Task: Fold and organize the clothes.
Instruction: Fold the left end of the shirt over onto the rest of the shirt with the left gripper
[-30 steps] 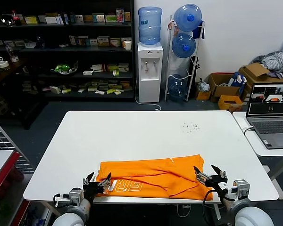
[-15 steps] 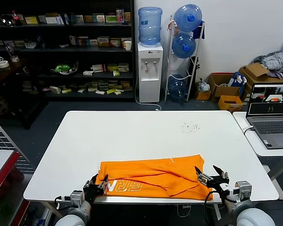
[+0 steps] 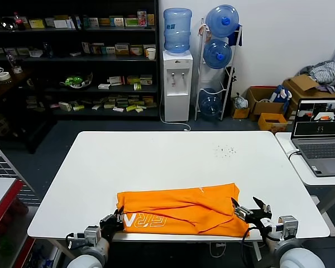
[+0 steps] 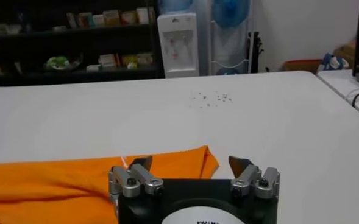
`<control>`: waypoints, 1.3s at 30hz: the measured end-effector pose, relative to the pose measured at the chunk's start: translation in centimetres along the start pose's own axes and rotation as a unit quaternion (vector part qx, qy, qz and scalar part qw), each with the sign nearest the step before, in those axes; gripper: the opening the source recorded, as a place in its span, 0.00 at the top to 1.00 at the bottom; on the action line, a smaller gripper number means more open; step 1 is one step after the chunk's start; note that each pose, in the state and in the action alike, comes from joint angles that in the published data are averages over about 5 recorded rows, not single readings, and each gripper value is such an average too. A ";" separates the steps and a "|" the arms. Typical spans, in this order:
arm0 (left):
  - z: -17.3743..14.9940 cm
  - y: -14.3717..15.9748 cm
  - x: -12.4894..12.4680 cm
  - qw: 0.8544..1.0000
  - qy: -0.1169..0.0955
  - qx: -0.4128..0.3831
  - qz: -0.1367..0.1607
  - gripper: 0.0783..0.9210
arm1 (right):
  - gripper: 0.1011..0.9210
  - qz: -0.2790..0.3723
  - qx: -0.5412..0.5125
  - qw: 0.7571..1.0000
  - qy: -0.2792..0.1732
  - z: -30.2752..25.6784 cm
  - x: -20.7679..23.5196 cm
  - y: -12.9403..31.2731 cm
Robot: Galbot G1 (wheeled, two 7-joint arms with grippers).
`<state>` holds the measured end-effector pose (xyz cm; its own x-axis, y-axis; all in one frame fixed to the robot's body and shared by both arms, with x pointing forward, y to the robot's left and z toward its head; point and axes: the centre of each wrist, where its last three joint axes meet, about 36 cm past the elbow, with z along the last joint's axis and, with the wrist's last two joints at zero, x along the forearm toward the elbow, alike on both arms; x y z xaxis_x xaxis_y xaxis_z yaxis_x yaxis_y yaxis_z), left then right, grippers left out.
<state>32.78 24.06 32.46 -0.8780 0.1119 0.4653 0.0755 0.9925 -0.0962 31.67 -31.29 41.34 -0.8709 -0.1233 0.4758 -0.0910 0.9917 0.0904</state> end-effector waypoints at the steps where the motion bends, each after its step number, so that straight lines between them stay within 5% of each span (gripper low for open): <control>1: -0.2 0.1 0.1 1.000 -0.002 -0.001 0.000 0.96 | 0.12 0.000 0.000 1.000 -0.001 0.0 0.0 0.0; 10: -2.5 3.7 1.2 0.999 -0.018 -0.025 -0.018 0.96 | 0.12 0.001 -0.002 1.000 -0.007 0.0 -0.8 0.3; 29: -8.5 21.4 2.2 0.970 -0.051 -0.169 -0.169 0.96 | 0.12 -0.011 0.001 1.000 -0.017 -0.1 -2.8 1.7; 34: -8.9 21.3 2.3 0.968 -0.052 -0.177 -0.168 0.96 | 0.12 -0.008 0.000 1.000 -0.016 0.1 -2.8 1.9; 39: -9.0 16.7 2.1 0.983 -0.045 -0.125 -0.129 0.96 | 0.12 -0.002 -0.002 1.000 -0.013 0.5 -2.7 2.1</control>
<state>36.48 41.32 39.76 -0.9209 -0.1381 0.3646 -0.0508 0.9697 0.2391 33.61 -28.89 39.76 -0.8826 -0.1256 0.4530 -0.0920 0.9912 0.0955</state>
